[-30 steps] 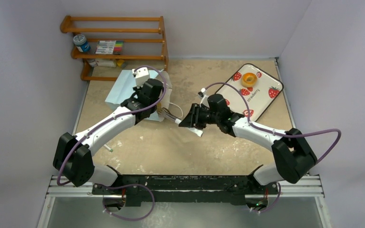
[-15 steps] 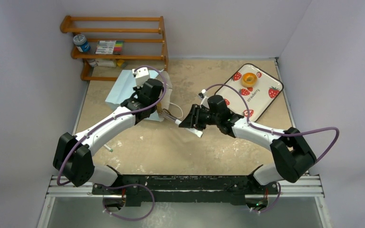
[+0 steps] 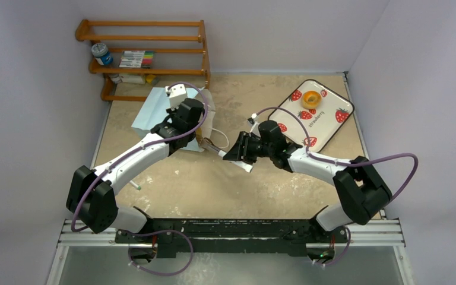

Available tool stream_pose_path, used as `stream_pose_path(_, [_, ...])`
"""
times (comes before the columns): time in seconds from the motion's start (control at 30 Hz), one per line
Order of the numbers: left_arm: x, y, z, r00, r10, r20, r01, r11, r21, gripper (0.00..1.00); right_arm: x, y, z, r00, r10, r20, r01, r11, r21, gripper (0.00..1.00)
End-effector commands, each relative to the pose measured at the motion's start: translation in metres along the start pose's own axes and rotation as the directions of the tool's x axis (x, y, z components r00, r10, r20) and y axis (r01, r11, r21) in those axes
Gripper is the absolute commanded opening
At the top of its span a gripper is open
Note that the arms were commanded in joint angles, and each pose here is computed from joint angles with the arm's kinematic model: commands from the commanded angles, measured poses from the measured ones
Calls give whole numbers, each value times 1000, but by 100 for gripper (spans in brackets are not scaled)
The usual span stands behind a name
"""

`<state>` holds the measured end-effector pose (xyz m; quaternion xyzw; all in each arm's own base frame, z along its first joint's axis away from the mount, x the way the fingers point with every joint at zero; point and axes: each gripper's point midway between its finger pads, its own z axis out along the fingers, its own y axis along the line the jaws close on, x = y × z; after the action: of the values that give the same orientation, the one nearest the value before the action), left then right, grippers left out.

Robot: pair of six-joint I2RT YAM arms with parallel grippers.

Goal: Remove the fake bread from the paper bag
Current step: Take out the fake bread from the paper bag.

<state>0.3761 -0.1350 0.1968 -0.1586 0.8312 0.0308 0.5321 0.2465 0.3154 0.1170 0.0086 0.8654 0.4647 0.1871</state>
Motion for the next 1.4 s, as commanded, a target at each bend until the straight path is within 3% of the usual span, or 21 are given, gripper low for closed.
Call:
stream_pose_path(0.0, [-42,-15,-10,993,-90,81,85,994,63,0,-5,19,1,1000,-19,10,20,996,-86,45])
stream_pose_path(0.73, [-37,-16,-11,995,-73,62,68,995,74,0,-10,25,32,999,46,-12,-47,975,-218,45])
stream_pose_path(0.83, [-37,-16,-11,995,-75,62,71,995,75,0,-9,23,34,999,39,-20,-42,977,-207,41])
stream_pose_path(1.07, [-39,-9,-9,993,-88,80,86,996,32,0,-6,21,23,1000,14,-13,-16,985,-170,22])
stream_pose_path(1.37, [-46,11,-3,981,-136,138,152,981,-116,0,-1,27,-10,1000,-14,18,16,994,-107,18])
